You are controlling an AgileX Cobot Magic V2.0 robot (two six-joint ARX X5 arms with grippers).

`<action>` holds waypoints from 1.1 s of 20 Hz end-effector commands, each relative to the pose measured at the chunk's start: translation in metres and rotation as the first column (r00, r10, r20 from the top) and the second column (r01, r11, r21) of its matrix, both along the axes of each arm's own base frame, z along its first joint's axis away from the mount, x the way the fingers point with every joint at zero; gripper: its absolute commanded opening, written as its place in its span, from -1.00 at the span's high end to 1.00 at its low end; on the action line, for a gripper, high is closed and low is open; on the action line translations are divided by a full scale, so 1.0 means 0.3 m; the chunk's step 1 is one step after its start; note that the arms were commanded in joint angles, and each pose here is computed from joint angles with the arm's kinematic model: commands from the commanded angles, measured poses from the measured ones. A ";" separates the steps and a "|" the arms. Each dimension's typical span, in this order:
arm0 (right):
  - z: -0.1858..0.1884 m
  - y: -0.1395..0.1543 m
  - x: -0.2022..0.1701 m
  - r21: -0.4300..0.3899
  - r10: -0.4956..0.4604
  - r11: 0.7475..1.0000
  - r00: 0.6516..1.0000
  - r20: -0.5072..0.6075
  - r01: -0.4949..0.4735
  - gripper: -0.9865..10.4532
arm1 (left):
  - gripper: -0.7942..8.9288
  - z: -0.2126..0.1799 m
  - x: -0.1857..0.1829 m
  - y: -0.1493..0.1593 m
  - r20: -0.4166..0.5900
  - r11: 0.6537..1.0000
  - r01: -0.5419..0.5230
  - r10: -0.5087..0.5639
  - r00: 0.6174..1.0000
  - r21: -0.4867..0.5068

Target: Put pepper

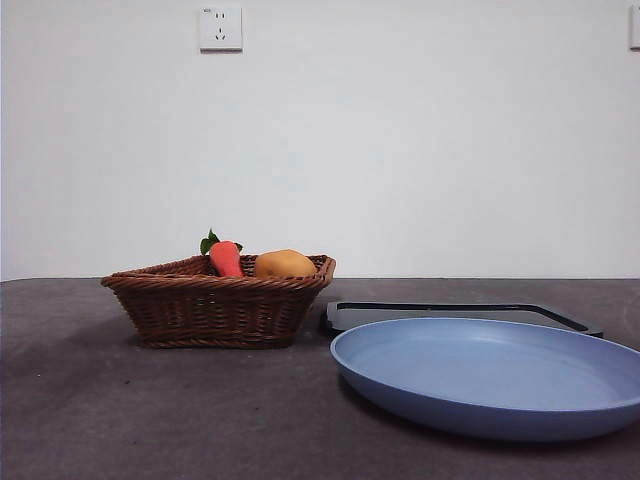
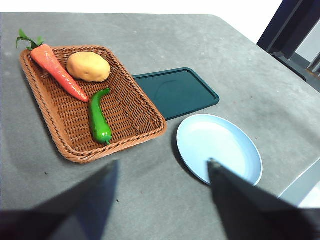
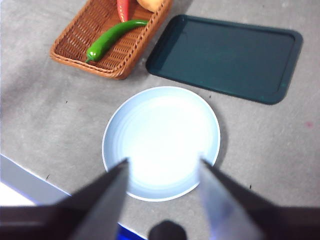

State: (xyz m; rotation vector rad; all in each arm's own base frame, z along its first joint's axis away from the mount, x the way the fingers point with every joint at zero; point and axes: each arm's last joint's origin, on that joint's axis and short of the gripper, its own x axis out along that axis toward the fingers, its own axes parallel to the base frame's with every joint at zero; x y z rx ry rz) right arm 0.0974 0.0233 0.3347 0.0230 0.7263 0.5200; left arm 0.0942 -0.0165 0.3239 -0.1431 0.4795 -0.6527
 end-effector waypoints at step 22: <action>-0.402 0.072 0.552 -0.070 -0.021 0.997 0.860 -0.511 -0.017 0.31 | 0.10 0.018 -0.001 0.000 0.028 1.000 0.007 -0.007 1.000 0.004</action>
